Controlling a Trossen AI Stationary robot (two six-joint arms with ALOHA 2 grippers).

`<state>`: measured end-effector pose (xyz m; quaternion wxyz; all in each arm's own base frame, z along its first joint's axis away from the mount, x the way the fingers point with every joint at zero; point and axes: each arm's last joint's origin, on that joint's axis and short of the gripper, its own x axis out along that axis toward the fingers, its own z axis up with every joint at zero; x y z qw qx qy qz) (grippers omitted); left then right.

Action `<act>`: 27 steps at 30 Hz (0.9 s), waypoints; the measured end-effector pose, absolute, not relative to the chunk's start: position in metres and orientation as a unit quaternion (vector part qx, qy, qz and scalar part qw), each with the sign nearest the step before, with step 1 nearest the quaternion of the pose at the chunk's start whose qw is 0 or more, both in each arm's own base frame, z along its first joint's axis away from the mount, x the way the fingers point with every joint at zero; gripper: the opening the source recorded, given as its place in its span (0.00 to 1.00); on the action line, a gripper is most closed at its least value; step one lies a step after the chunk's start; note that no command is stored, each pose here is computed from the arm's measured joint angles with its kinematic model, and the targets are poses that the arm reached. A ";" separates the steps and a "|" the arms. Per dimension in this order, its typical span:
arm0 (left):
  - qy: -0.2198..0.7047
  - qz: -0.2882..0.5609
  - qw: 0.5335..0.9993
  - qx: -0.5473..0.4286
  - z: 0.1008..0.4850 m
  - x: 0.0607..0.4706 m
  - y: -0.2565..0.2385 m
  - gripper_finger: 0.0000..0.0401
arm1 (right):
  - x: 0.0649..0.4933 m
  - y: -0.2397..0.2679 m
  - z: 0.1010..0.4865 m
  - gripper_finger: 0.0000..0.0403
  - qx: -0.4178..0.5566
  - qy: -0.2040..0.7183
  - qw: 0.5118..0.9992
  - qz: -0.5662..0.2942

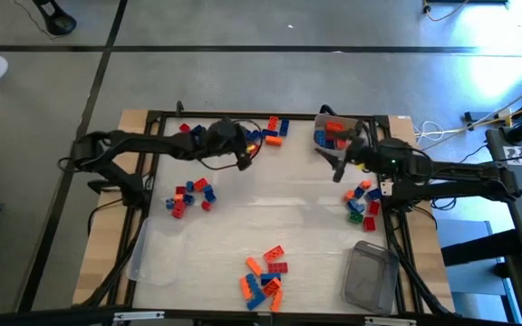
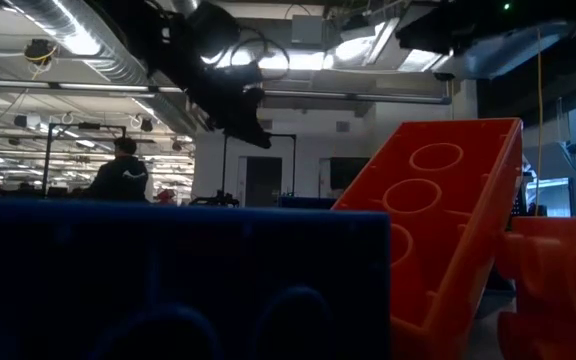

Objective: Sort blocks by size
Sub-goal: Put the red game piece into the gray bin

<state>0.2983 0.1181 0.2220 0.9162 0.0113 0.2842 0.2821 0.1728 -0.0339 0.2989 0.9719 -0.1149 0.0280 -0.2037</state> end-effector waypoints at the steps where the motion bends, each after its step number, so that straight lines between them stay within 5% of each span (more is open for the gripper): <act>1: 0.284 0.288 0.914 0.005 0.221 0.299 0.122 0.04 | 0.171 -0.034 0.301 0.66 -0.119 0.021 0.971 -0.207; 14: 0.336 0.305 0.887 -0.081 0.190 0.309 0.142 0.53 | 0.169 -0.034 0.307 0.66 -0.154 0.003 0.964 -0.214; 27: 0.410 0.318 0.847 -0.115 0.156 0.324 0.158 0.57 | 0.169 -0.034 0.305 0.66 -0.155 0.011 0.965 -0.213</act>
